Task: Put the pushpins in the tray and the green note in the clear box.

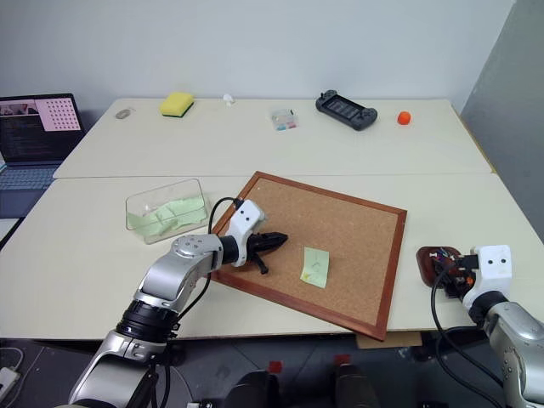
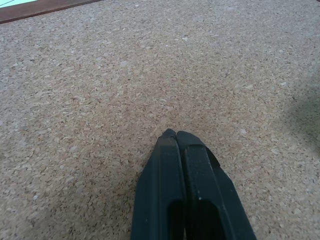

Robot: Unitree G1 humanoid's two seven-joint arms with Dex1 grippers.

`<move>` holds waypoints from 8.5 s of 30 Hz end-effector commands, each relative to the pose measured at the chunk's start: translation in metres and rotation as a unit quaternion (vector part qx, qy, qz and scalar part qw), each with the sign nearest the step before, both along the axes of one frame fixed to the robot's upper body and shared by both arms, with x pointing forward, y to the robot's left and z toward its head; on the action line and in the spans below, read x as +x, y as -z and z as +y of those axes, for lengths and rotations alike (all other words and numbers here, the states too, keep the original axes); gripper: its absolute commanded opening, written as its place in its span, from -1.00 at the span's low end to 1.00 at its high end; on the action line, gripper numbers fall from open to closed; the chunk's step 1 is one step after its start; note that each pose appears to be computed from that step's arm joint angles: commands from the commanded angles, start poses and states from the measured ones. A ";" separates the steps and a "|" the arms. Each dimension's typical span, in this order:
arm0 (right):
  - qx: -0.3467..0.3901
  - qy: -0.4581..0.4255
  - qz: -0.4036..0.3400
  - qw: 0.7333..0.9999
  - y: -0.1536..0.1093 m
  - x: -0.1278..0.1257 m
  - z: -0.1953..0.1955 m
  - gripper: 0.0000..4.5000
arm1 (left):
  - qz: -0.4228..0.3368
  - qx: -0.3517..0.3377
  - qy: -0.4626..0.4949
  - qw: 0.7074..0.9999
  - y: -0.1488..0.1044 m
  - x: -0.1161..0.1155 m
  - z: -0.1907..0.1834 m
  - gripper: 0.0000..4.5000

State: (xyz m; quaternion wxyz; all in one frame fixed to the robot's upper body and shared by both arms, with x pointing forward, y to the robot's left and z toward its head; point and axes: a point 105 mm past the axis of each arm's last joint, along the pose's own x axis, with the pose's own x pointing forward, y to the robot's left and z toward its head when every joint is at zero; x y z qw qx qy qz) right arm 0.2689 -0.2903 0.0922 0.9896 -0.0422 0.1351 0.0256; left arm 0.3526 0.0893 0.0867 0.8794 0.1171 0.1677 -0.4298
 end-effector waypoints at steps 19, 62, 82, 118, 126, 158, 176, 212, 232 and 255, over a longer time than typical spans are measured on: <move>0.022 -0.616 -0.053 0.786 -0.037 -0.033 0.209 0.84 | 0.033 0.025 0.008 0.999 0.021 -0.008 -0.001 -1.00; 0.032 -0.600 -0.070 0.797 -0.019 0.024 0.232 -0.96 | 0.031 0.028 -0.007 0.999 0.018 -0.010 0.007 -1.00; 0.025 -0.533 -0.118 0.838 -0.081 0.032 0.193 -0.96 | 0.029 0.016 -0.010 0.999 0.018 -0.010 0.005 -1.00; 0.005 0.010 -0.014 1.000 -0.018 0.004 -0.011 0.06 | 0.044 0.010 0.002 0.999 0.026 -0.014 -0.003 -1.00; -0.011 -0.050 -0.038 0.998 -0.038 -0.002 0.002 0.79 | 0.044 0.007 0.003 0.999 0.026 -0.014 -0.005 -1.00; 0.051 -0.531 -0.046 0.845 -0.064 -0.045 0.171 1.00 | 0.053 -0.067 0.283 0.955 -0.067 -0.028 0.014 0.49; 0.058 -0.459 -0.044 0.885 -0.064 -0.062 0.164 1.00 | 0.067 -0.087 0.340 0.934 -0.030 -0.018 -0.045 1.00; 0.065 -0.438 -0.056 0.895 -0.063 -0.057 0.167 1.00 | 0.076 -0.078 0.364 0.925 -0.017 -0.026 -0.053 -0.98; 0.086 -0.489 -0.070 0.865 -0.069 -0.046 0.184 1.00 | 0.028 -0.189 0.191 0.963 -0.106 -0.026 0.009 -0.98; 0.103 -0.599 -0.140 0.782 -0.103 -0.014 0.245 1.00 | -0.207 -0.102 -0.453 0.861 -0.097 -0.004 0.195 -0.98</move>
